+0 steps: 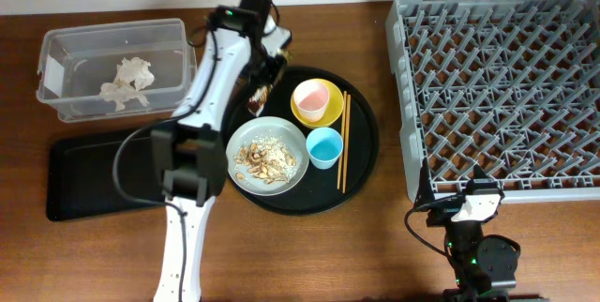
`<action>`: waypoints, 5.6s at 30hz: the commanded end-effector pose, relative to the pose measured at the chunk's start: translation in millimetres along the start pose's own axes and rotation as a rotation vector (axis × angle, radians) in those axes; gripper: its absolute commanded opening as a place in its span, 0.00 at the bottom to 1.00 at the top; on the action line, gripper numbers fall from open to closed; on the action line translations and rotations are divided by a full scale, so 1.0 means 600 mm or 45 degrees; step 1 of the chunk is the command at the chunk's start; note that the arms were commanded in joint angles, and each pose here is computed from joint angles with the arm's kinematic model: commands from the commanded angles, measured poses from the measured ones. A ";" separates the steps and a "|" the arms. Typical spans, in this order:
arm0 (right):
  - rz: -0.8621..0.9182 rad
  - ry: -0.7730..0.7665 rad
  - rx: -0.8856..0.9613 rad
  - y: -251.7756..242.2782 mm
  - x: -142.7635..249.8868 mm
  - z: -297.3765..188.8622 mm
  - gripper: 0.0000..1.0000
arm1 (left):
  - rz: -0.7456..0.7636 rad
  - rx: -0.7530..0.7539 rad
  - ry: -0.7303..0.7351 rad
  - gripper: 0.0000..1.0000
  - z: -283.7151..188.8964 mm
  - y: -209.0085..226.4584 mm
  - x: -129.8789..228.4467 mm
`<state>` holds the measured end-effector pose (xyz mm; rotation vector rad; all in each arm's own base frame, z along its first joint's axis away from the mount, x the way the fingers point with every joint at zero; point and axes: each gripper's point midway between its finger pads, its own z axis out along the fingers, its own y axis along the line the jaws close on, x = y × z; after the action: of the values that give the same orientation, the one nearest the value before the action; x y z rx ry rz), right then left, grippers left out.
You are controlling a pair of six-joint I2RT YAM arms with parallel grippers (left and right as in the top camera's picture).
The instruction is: Sort waste into correct bins and load items into the dishwasher rack
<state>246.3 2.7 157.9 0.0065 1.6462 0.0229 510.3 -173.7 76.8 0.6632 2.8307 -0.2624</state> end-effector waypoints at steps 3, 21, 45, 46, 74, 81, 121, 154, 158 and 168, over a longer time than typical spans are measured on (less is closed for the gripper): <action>0.001 0.006 0.004 -0.002 0.004 0.000 0.98 | -0.385 -0.061 -0.416 0.01 -0.232 0.077 -0.058; 0.001 0.006 0.004 -0.002 0.004 0.000 0.98 | -1.912 -0.282 -0.601 0.25 -0.237 0.491 0.113; 0.001 0.006 0.004 -0.002 0.004 0.000 0.98 | -1.777 -0.100 -0.451 0.99 -0.520 0.296 0.285; 0.001 0.006 0.004 -0.002 0.004 0.000 0.98 | -1.729 -0.101 -0.465 0.99 -0.529 0.289 0.285; 0.001 0.006 0.004 -0.002 0.004 0.000 0.98 | -1.675 -0.344 -0.346 0.99 -0.460 0.080 0.560; 0.001 0.006 0.004 -0.002 0.004 0.000 0.98 | -1.967 -0.438 -0.241 0.99 -0.388 0.144 0.596; -0.087 1.042 -0.554 0.260 -0.248 0.067 0.98 | -2.005 -0.423 -0.099 0.99 -0.355 0.157 0.605; -0.280 1.630 -0.312 0.436 0.117 0.153 0.64 | -2.004 -0.423 -0.099 0.99 -0.355 0.157 0.605; -0.276 1.666 -0.284 0.435 0.138 0.153 0.47 | -2.005 -0.423 -0.099 0.99 -0.355 0.157 0.605; -0.298 1.700 -0.264 0.429 0.166 0.150 0.46 | -2.005 -0.423 -0.099 0.99 -0.355 0.157 0.605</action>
<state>330.7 268.3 72.3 -0.4505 2.9317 0.0778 200.3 104.8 178.3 -1.6011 2.5114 -0.0291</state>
